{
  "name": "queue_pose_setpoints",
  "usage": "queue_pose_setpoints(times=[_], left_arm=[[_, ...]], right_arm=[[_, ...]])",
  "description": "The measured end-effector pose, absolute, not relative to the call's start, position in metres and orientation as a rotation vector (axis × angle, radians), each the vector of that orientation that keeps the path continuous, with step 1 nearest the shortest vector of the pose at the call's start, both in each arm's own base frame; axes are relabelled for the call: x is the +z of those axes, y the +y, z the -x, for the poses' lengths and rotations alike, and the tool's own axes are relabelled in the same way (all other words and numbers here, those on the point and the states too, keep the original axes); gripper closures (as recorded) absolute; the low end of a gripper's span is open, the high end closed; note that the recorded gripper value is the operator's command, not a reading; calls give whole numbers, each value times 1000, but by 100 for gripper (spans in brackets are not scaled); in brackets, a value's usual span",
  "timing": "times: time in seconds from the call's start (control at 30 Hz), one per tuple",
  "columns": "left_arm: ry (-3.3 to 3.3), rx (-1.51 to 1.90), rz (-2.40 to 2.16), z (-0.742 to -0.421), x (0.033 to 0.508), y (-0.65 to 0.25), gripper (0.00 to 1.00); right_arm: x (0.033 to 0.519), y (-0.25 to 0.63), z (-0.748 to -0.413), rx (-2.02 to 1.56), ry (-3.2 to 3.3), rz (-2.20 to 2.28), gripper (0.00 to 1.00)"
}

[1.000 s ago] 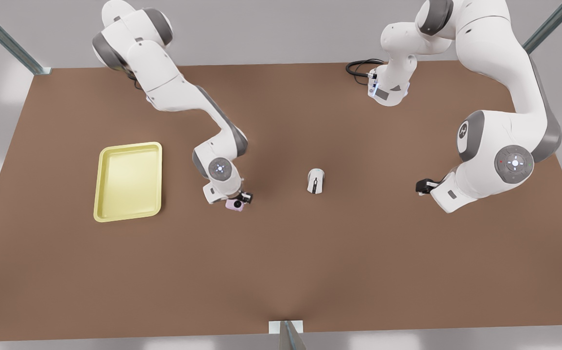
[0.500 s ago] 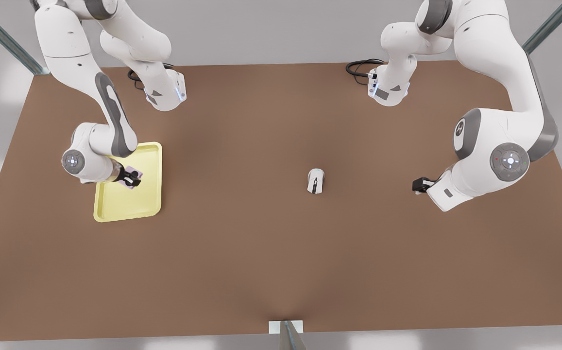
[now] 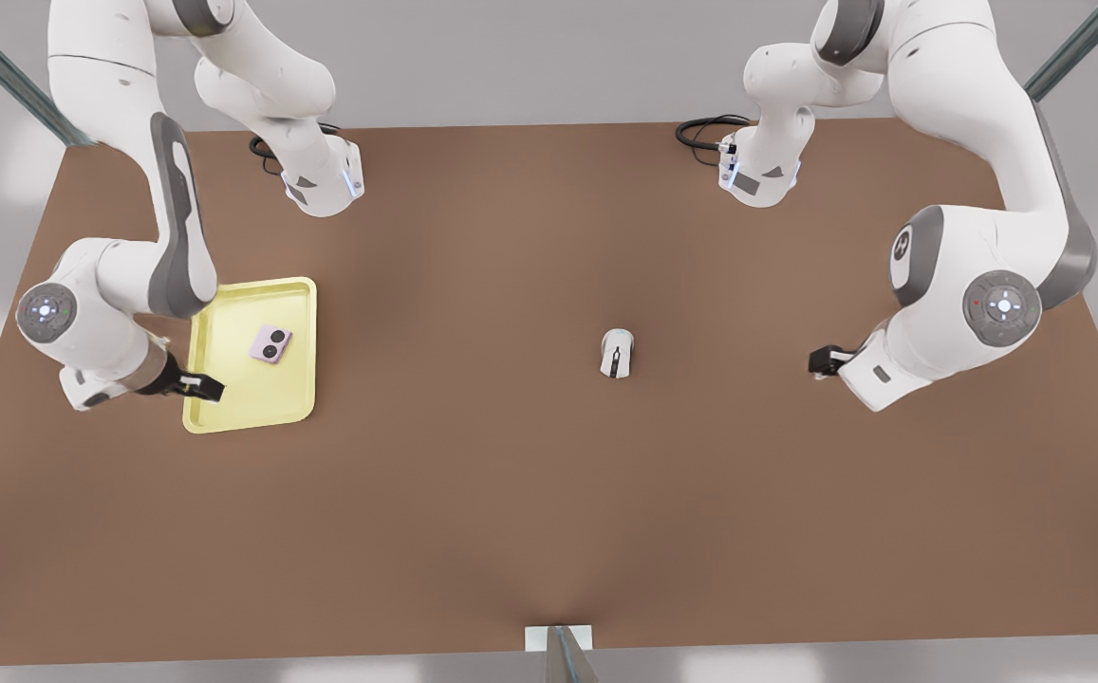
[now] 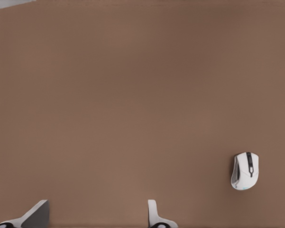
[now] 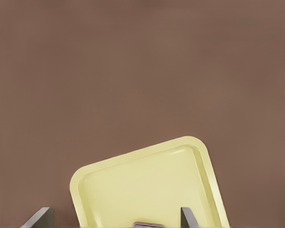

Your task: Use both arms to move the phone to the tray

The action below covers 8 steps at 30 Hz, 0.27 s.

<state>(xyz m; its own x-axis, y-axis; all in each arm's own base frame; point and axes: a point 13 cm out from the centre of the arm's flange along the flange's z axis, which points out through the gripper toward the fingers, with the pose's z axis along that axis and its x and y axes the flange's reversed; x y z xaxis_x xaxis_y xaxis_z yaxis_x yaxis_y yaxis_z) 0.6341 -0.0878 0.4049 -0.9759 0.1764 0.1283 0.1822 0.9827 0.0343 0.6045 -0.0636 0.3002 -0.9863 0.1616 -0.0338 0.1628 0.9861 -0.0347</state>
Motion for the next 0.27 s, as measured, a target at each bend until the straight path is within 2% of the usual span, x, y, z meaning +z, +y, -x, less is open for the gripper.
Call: queue_pose_setpoints(times=[0.07, 0.13, 0.27], left_arm=[[-3020, -71, 257, -637, 412, -87, 0], [-3025, -73, 243, -637, 414, -87, 0], [-3027, -75, 219, -637, 414, -87, 0]], right_arm=[[371, -55, -630, -63, 3036, -197, 0], [416, -56, -643, -68, 3001, -171, 0], [434, -66, -652, -69, 3019, -154, 0]])
